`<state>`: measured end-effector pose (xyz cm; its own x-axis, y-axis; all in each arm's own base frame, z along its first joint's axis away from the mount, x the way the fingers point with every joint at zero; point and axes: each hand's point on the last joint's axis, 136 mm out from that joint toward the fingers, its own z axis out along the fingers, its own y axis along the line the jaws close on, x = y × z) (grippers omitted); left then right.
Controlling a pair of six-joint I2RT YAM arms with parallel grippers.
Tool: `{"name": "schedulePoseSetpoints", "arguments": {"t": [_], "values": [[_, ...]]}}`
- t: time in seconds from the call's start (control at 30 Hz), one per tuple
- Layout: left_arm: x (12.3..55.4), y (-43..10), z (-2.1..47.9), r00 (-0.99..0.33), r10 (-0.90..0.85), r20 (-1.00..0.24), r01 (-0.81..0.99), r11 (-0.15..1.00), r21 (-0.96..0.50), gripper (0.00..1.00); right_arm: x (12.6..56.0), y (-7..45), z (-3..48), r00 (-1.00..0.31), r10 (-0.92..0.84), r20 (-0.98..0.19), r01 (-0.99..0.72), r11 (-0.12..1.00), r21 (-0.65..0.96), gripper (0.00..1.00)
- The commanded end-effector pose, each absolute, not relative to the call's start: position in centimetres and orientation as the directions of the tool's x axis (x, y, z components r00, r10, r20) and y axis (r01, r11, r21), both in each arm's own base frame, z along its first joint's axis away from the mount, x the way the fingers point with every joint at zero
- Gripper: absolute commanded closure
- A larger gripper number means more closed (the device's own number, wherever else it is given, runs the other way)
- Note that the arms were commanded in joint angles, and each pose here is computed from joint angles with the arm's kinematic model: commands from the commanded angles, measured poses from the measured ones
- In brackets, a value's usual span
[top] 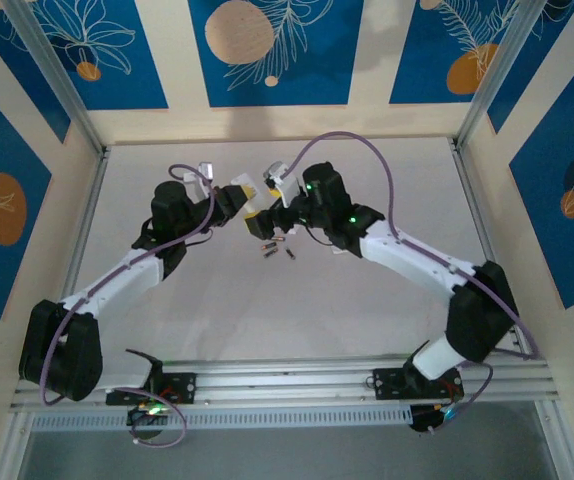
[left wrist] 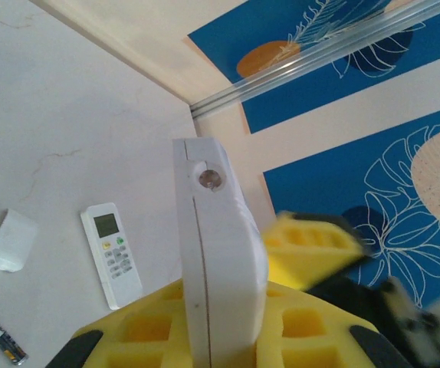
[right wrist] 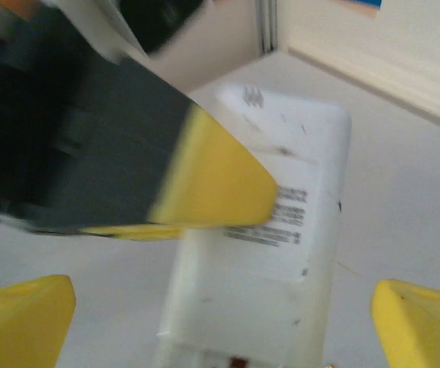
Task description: Load the batteries into the remote control
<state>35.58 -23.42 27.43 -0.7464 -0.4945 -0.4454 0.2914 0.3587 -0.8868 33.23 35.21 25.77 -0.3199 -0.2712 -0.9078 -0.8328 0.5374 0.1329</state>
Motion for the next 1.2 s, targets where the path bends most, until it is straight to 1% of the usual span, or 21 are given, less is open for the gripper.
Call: {"name": "schedulePoseSetpoints", "arguments": {"t": [0.0,0.07,0.13,0.2,0.23,0.27,0.33,0.37,0.4,0.43,0.47,0.5,0.53,0.6,0.7,0.77,0.87,0.97,1.07,1.13,1.17], "values": [[34.9,-23.9,30.9,-0.718,-0.501,-0.484,0.374,0.309,-0.874,0.96,33.3,35.7,25.9,-0.290,-0.322,-0.901,-0.861,0.499,0.099,0.11],[34.8,-23.9,31.0,-0.714,-0.505,-0.484,0.374,0.308,-0.874,0.96,33.1,36.0,25.9,-0.292,-0.325,-0.899,-0.870,0.481,0.109,0.25],[34.5,-24.2,31.2,-0.717,-0.499,-0.486,0.384,0.300,-0.873,0.95,33.1,35.9,26.0,-0.291,-0.320,-0.902,-0.868,0.485,0.108,0.43],[34.5,-24.5,31.2,-0.720,-0.491,-0.490,0.390,0.297,-0.872,0.95,33.0,35.7,26.5,-0.277,-0.314,-0.908,-0.869,0.485,0.097,0.54],[34.4,-24.5,31.1,-0.719,-0.486,-0.497,0.398,0.299,-0.867,0.91,32.8,35.5,26.6,-0.267,-0.316,-0.910,-0.871,0.483,0.088,0.58],[34.3,-24.5,31.4,-0.712,-0.477,-0.515,0.416,0.304,-0.857,0.80,32.6,35.2,26.7,-0.253,-0.322,-0.912,-0.876,0.477,0.075,0.60],[33.8,-23.7,32.3,-0.655,-0.451,-0.607,0.491,0.357,-0.795,0.25,32.2,34.4,26.1,-0.194,-0.369,-0.909,-0.886,0.463,0.001,0.64],[33.8,-22.8,32.2,-0.623,-0.440,-0.647,0.497,0.416,-0.762,0.09,32.0,33.9,25.5,-0.161,-0.400,-0.902,-0.891,0.452,-0.041,0.64],[33.6,-21.3,32.2,-0.559,-0.413,-0.719,0.502,0.522,-0.690,0.00,31.5,33.3,24.2,-0.099,-0.457,-0.884,-0.904,0.413,-0.112,0.65],[33.4,-19.5,31.8,-0.501,-0.366,-0.784,0.470,0.646,-0.601,0.00,30.5,32.8,21.9,-0.017,-0.545,-0.838,-0.918,0.340,-0.203,0.65],[33.0,-17.9,31.6,-0.460,-0.317,-0.830,0.439,0.731,-0.522,0.00,29.6,32.3,19.4,0.054,-0.631,-0.774,-0.922,0.266,-0.282,0.65],[32.6,-15.8,31.2,-0.424,-0.273,-0.864,0.374,0.816,-0.441,0.00,28.5,31.8,16.4,0.111,-0.723,-0.682,-0.923,0.179,-0.340,0.64],[32.2,-13.9,30.8,-0.397,-0.233,-0.888,0.311,0.876,-0.369,0.00,27.2,31.2,13.5,0.156,-0.792,-0.590,-0.929,0.085,-0.359,0.63],[31.4,-11.1,29.7,-0.375,-0.196,-0.906,0.203,0.936,-0.287,0.00,25.5,30.7,9.9,0.176,-0.857,-0.483,-0.947,-0.013,-0.322,0.62],[30.5,-9.7,27.9,-0.397,-0.179,-0.900,0.149,0.955,-0.256,0.00,24.1,31.1,6.6,0.190,-0.891,-0.412,-0.963,-0.088,-0.254,0.60],[30.2,-10.2,26.5,-0.438,-0.182,-0.880,0.156,0.949,-0.275,0.00,24.2,31.7,5.3,0.189,-0.902,-0.387,-0.966,-0.101,-0.237,0.58],[30.3,-10.8,24.7,-0.493,-0.205,-0.845,0.151,0.937,-0.315,0.00,24.3,32.7,3.7,0.155,-0.917,-0.368,-0.978,-0.091,-0.187,0.55],[30.6,-11.6,23.9,-0.515,-0.226,-0.827,0.163,0.921,-0.353,0.00,23.8,32.9,2.3,0.121,-0.929,-0.350,-0.987,-0.075,-0.143,0.42],[31.1,-11.9,23.7,-0.522,-0.225,-0.822,0.168,0.918,-0.358,0.00,24.0,32.6,1.9,0.110,-0.939,-0.327,-0.981,-0.049,-0.187,0.27],[31.5,-12.1,23.9,-0.517,-0.229,-0.825,0.172,0.916,-0.362,0.00,24.2,32.8,3.4,0.111,-0.923,-0.367,-0.974,-0.029,-0.223,0.17],[31.7,-12.3,23.9,-0.516,-0.229,-0.826,0.177,0.915,-0.364,0.00,24.2,33.0,4.5,0.109,-0.909,-0.403,-0.973,-0.014,-0.230,0.14]]}}
